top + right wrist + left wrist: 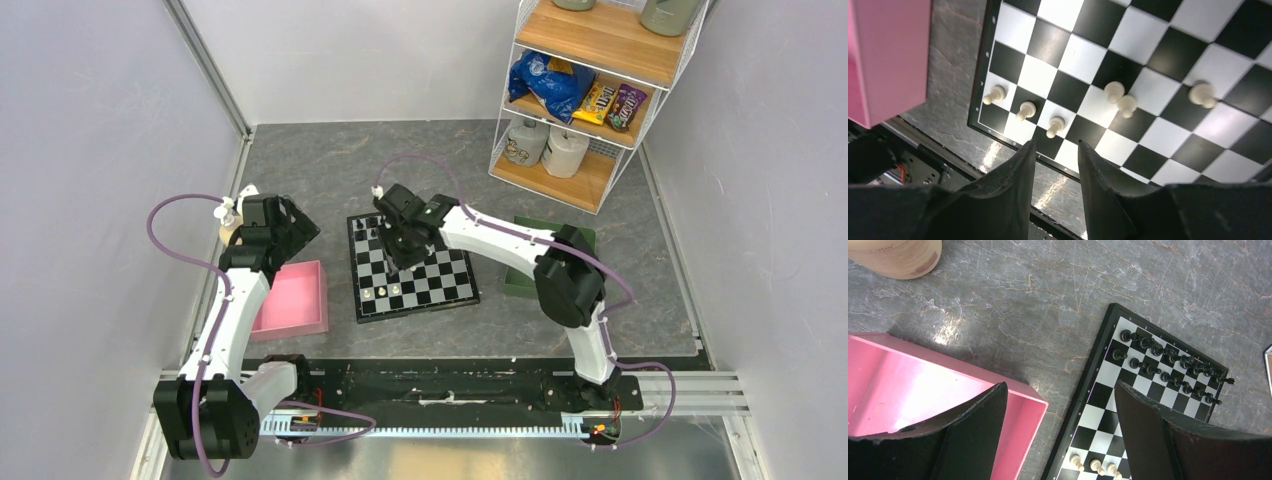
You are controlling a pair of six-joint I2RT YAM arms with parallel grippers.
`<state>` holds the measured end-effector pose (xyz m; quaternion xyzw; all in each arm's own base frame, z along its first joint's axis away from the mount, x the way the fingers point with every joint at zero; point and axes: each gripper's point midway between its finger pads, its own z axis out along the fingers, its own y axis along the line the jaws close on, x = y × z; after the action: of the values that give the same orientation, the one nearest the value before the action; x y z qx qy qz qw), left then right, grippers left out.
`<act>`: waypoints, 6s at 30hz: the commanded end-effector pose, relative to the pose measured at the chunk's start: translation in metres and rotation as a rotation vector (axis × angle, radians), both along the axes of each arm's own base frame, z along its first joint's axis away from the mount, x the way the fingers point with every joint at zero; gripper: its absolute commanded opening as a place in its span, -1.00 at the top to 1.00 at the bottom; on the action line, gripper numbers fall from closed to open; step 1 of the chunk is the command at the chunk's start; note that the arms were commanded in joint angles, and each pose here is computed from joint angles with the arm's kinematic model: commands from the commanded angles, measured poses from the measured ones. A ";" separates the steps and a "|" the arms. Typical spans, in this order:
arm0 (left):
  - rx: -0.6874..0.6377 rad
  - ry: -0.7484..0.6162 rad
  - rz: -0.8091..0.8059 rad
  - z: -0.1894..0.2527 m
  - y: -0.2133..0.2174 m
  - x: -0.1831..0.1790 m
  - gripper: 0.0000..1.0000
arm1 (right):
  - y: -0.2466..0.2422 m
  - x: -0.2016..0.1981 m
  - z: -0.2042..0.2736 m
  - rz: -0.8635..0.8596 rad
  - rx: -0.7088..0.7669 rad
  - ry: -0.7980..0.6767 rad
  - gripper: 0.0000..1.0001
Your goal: Set up the chess pieces on the board
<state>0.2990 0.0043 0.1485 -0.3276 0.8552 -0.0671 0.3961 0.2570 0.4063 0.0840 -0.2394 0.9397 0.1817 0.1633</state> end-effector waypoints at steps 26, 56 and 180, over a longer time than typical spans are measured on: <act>0.020 -0.027 -0.001 0.008 0.004 0.005 -0.71 | -0.028 0.044 -0.028 -0.090 -0.049 0.034 0.41; 0.006 -0.024 -0.004 0.003 0.001 0.002 -0.71 | -0.020 -0.001 -0.022 -0.034 -0.058 0.049 0.72; 0.003 -0.029 -0.006 0.003 0.001 0.004 -0.70 | -0.042 0.020 -0.009 -0.086 -0.094 0.035 0.69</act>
<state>0.2971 0.0035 0.1427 -0.3274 0.8580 -0.0670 0.3901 0.2797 0.3619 0.0491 -0.2111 0.9641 0.1145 0.1130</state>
